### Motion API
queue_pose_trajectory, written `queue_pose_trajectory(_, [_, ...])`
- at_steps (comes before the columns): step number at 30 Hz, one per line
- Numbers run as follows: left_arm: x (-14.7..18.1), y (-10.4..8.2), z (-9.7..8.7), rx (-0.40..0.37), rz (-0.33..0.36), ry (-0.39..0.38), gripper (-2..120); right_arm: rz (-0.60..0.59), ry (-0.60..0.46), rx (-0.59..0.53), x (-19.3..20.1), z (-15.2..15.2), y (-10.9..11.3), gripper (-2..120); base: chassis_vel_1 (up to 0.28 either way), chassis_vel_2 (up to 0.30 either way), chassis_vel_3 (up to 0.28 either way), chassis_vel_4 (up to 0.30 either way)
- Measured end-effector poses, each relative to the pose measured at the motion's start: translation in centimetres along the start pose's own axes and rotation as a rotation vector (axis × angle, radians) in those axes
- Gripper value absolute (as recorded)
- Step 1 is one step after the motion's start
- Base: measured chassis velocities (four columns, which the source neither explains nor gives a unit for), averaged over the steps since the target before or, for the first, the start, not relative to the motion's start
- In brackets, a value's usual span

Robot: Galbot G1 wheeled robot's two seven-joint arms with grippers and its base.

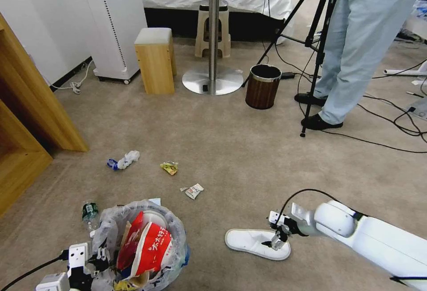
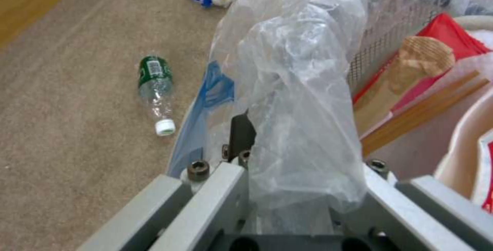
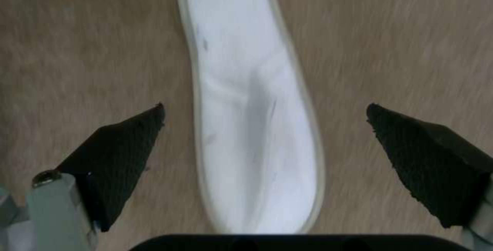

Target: Pick up the trash bin and place the garbage on the floor into it.

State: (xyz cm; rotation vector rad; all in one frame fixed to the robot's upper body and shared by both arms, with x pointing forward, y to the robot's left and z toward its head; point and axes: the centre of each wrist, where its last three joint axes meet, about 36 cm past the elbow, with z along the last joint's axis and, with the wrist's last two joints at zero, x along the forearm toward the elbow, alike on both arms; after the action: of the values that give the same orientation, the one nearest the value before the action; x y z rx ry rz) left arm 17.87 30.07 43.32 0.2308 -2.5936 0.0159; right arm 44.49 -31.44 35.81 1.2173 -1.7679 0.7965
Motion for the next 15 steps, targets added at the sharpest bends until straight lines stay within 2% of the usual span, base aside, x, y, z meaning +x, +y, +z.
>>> queue_pose_trajectory(8, [-0.2,0.3,0.3,0.001,-0.022,0.001,2,0.005,0.09,-0.064,-0.6,-0.2,0.9,100,0.0,0.0,0.0,0.0])
queue_pose_trajectory(15, [-0.7,0.3,0.5,0.007,-0.023,0.004,2,0.017,0.144,-0.049,-1.3,-0.6,1.1,100,0.0,0.0,0.0,0.0])
